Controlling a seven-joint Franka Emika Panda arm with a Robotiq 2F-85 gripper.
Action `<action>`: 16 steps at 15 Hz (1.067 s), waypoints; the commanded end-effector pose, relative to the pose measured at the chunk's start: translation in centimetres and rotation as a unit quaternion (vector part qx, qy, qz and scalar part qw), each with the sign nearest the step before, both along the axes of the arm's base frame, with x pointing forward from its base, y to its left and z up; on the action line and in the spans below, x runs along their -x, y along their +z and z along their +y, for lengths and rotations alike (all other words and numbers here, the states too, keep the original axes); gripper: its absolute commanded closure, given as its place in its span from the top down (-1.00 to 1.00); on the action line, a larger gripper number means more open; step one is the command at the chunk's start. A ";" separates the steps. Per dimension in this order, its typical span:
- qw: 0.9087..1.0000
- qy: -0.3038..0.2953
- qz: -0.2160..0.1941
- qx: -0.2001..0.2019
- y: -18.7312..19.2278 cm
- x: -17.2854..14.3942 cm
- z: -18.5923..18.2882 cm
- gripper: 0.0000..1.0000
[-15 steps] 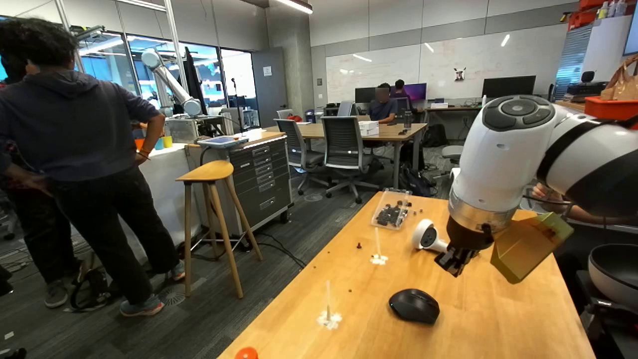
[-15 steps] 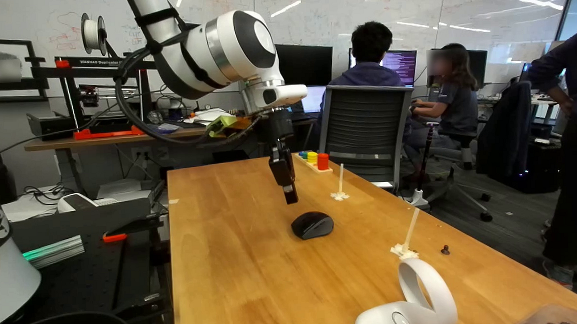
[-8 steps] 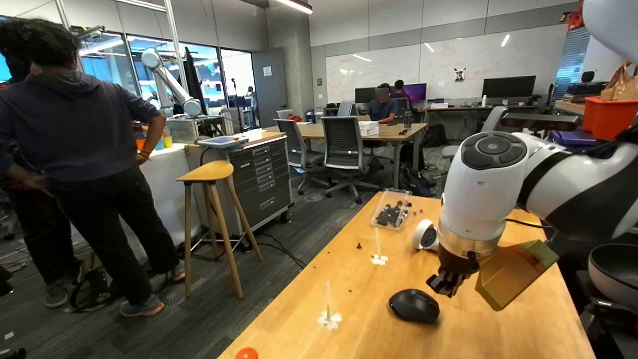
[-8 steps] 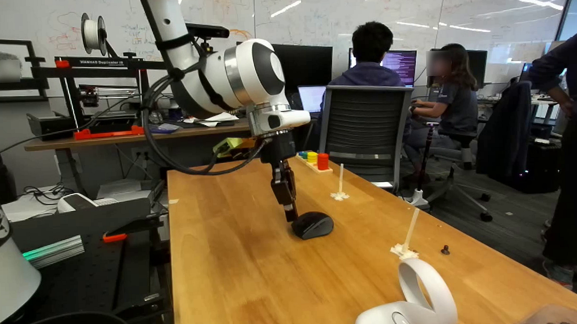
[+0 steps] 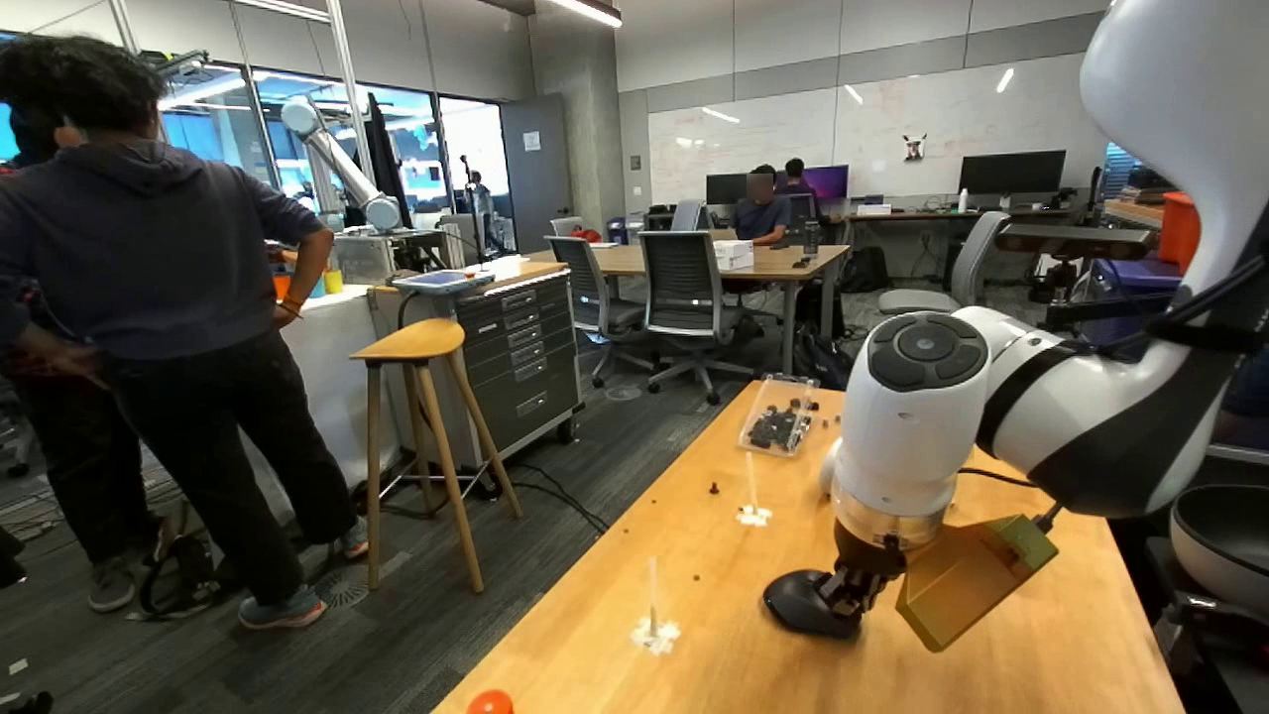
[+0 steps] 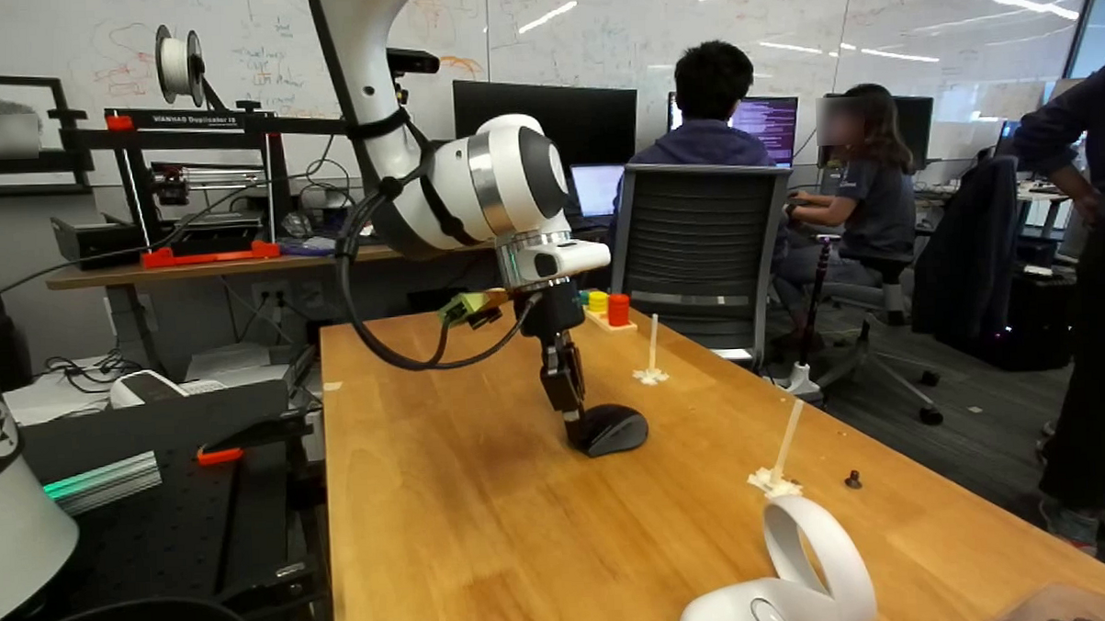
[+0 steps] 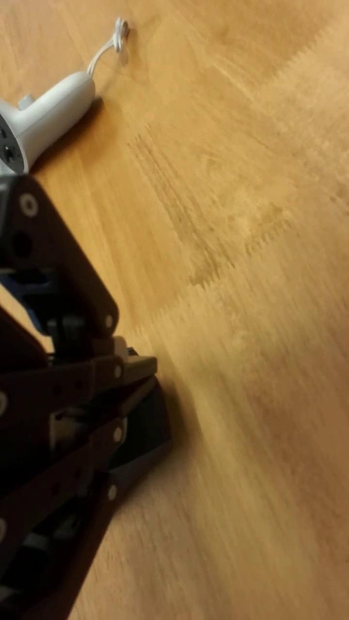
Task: Move the mouse slightly backwards
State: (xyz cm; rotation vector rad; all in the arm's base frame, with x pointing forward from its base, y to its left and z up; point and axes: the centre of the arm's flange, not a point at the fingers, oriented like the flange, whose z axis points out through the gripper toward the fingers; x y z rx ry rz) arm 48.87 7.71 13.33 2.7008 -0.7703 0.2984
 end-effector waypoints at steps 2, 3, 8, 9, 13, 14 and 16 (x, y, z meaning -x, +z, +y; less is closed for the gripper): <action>1.000 -0.007 -0.017 -0.004 -1.0 -2.0 0.7 -0.82; 1.000 -0.007 -0.019 -0.005 -0.7 -2.2 0.6 -0.82; 0.999 -0.022 -0.022 -0.037 2.8 -3.8 0.1 -0.80; 0.998 -0.027 -0.022 -0.047 3.9 -4.3 -0.2 -0.81; 0.996 -0.036 -0.018 -0.077 7.7 -6.2 -1.2 -0.79; 0.996 -0.034 -0.013 -0.087 8.7 -6.6 -1.5 -0.81; 0.994 -0.022 0.001 -0.109 10.5 -6.8 -1.9 -0.78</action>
